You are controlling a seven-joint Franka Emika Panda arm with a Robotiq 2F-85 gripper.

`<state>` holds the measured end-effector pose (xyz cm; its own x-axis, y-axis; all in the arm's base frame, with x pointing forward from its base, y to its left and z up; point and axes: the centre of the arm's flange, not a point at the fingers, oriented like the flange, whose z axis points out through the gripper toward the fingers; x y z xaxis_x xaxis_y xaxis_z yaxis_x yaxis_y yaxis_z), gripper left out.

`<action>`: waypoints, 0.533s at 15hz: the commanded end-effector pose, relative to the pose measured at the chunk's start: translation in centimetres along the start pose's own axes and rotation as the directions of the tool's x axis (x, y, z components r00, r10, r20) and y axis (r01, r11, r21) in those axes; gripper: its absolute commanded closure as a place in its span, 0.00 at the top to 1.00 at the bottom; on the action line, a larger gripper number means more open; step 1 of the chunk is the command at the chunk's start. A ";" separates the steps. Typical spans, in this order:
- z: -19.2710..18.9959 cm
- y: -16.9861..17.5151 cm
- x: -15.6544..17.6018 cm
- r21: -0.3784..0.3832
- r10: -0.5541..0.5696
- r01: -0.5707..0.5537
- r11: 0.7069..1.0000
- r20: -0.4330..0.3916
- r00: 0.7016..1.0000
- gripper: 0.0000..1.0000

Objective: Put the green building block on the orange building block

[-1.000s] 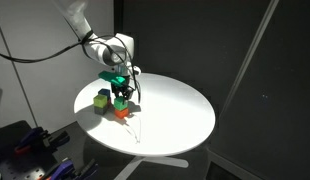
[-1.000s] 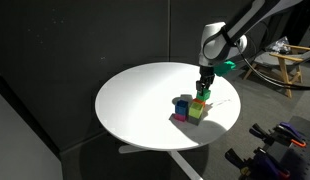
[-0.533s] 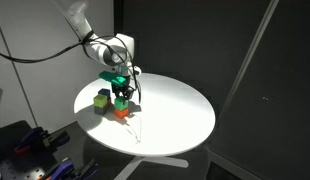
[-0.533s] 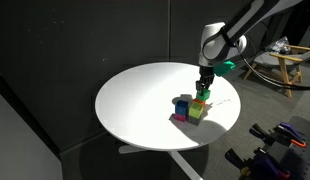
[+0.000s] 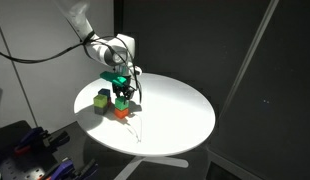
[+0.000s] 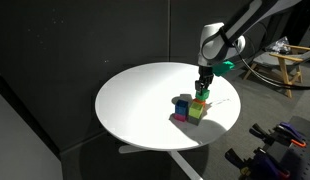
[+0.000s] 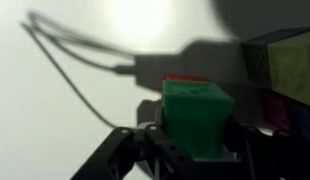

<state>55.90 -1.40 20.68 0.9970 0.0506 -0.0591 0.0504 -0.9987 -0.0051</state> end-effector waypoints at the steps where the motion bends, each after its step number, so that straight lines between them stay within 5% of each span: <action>1: -0.1 0.4 0.7 -0.011 -0.002 0.002 1.000 0.003 1.000 0.27; 6: 0.3 0.3 0.7 -0.011 -0.003 0.003 1.000 0.010 1.000 0.27; 7: 0.3 0.3 0.7 -0.010 -0.003 0.004 1.000 0.011 1.000 0.76; 8: 0.3 0.3 0.7 -0.009 -0.003 0.003 1.000 0.012 1.000 0.79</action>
<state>55.80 -1.41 20.11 0.9963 0.0505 -0.0689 0.0502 -0.9987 -0.0056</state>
